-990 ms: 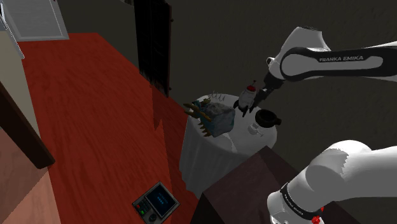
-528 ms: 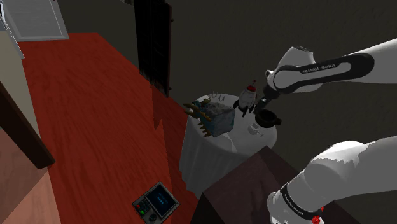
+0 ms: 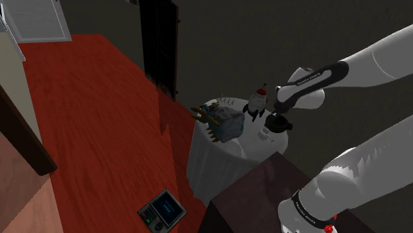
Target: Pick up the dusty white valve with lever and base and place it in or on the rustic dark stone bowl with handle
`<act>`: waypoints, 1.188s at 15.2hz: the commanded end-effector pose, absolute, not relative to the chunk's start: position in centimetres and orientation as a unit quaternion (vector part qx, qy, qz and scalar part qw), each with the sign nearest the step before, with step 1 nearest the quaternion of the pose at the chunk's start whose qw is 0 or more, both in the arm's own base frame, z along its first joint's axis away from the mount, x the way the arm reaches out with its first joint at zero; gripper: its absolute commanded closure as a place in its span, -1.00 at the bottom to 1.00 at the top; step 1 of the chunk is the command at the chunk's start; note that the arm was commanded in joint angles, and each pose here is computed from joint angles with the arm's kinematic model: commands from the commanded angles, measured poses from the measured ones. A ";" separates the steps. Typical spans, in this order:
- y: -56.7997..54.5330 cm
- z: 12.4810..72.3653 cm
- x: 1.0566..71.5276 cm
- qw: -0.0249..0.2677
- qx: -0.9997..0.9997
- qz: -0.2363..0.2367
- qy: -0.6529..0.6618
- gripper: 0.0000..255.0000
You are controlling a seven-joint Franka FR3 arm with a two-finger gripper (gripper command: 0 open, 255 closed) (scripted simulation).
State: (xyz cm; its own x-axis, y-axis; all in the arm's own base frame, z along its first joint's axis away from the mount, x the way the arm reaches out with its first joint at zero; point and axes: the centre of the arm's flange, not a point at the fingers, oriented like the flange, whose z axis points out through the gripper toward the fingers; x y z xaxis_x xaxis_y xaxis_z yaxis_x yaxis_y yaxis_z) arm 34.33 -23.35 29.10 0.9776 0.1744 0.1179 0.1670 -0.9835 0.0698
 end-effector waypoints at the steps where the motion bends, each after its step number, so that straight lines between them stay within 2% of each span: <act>1: -25.2 27.1 34.6 0.033 0.994 0.061 0.087 -1.00; 11: -33.5 16.9 35.1 0.036 0.994 0.056 0.091 -1.00; 18: -34.2 13.1 35.5 0.037 0.994 0.056 0.091 -1.00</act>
